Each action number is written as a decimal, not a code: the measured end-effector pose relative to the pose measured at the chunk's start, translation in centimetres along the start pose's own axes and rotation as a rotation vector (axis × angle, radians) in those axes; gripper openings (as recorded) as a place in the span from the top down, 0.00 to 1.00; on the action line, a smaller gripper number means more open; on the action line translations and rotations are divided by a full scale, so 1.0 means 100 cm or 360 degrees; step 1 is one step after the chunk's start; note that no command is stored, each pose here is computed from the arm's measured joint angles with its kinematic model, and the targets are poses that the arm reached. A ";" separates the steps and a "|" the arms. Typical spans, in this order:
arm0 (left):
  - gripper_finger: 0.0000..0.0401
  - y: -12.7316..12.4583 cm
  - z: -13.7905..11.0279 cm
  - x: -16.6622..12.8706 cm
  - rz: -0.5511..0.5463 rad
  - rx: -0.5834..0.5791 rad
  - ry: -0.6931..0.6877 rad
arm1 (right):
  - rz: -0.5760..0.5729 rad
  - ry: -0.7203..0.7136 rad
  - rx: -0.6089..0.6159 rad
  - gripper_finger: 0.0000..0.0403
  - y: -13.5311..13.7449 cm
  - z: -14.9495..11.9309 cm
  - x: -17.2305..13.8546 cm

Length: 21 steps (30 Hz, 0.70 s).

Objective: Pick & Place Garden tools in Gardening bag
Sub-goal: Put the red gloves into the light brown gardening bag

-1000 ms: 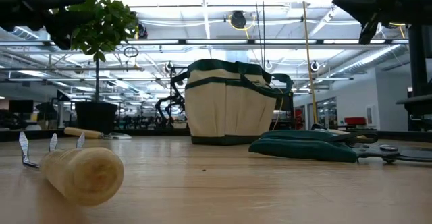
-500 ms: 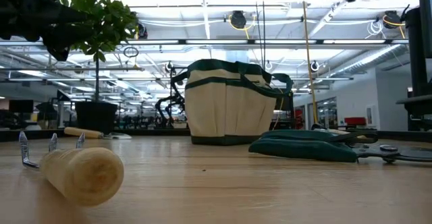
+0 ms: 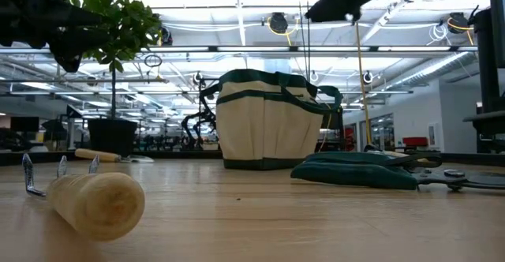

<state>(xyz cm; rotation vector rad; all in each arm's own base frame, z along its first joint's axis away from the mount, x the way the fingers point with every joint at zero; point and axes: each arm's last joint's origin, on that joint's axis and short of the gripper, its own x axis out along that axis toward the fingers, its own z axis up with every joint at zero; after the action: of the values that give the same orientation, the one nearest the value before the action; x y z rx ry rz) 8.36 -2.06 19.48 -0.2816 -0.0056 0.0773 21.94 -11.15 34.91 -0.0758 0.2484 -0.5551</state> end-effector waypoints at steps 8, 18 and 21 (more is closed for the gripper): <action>0.52 0.000 0.000 0.000 -0.0001 -0.0020 0.0000 | 0.0301 0.0263 0.0082 0.51 -0.047 -0.007 0.063; 0.52 0.000 0.000 0.000 -0.0001 -0.0036 -0.0001 | 0.0455 0.0537 0.0029 0.49 -0.073 -0.033 0.131; 0.52 0.000 0.000 0.000 0.0000 -0.0058 -0.0001 | 0.0488 0.0638 -0.0013 0.49 -0.076 -0.044 0.146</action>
<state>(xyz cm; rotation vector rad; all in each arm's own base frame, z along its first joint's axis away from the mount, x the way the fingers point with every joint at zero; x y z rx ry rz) 8.36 -2.06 19.49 -0.3180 -0.0077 0.0771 28.94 -25.31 28.62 0.0672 0.6415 -0.2591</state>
